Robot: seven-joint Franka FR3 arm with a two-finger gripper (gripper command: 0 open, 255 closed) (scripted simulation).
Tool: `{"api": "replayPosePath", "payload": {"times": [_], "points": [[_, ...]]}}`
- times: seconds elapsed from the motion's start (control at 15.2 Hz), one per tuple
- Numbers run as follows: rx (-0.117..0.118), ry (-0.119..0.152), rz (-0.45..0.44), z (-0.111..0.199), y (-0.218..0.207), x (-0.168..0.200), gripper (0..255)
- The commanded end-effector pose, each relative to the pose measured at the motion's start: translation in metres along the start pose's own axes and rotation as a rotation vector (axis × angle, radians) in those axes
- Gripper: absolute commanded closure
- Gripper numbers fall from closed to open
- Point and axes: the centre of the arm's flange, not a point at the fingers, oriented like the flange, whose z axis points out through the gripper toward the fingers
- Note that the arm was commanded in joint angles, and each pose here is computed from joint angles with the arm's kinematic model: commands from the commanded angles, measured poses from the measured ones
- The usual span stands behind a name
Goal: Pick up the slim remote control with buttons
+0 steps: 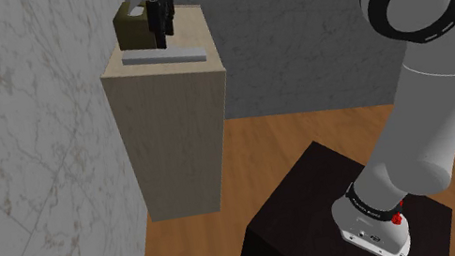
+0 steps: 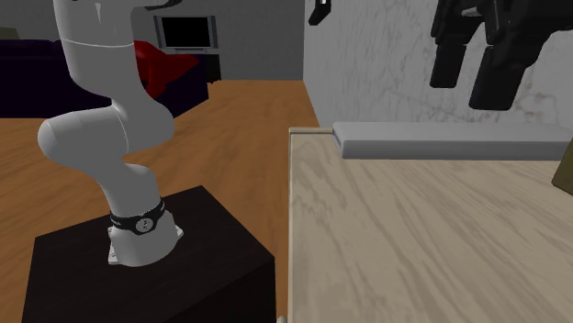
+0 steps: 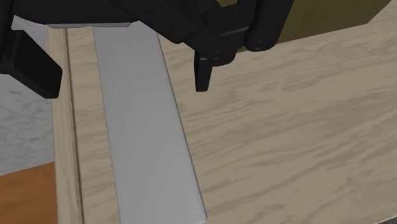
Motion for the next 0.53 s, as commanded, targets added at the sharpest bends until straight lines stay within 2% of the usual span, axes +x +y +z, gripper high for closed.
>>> {"api": "replayPosePath", "payload": {"times": [0.0,0.46], "points": [[-0.002,0.003,-0.02,0.005,-0.003,0.01,0],[-0.002,0.003,-0.02,0.04,-0.002,0.01,0]]}}
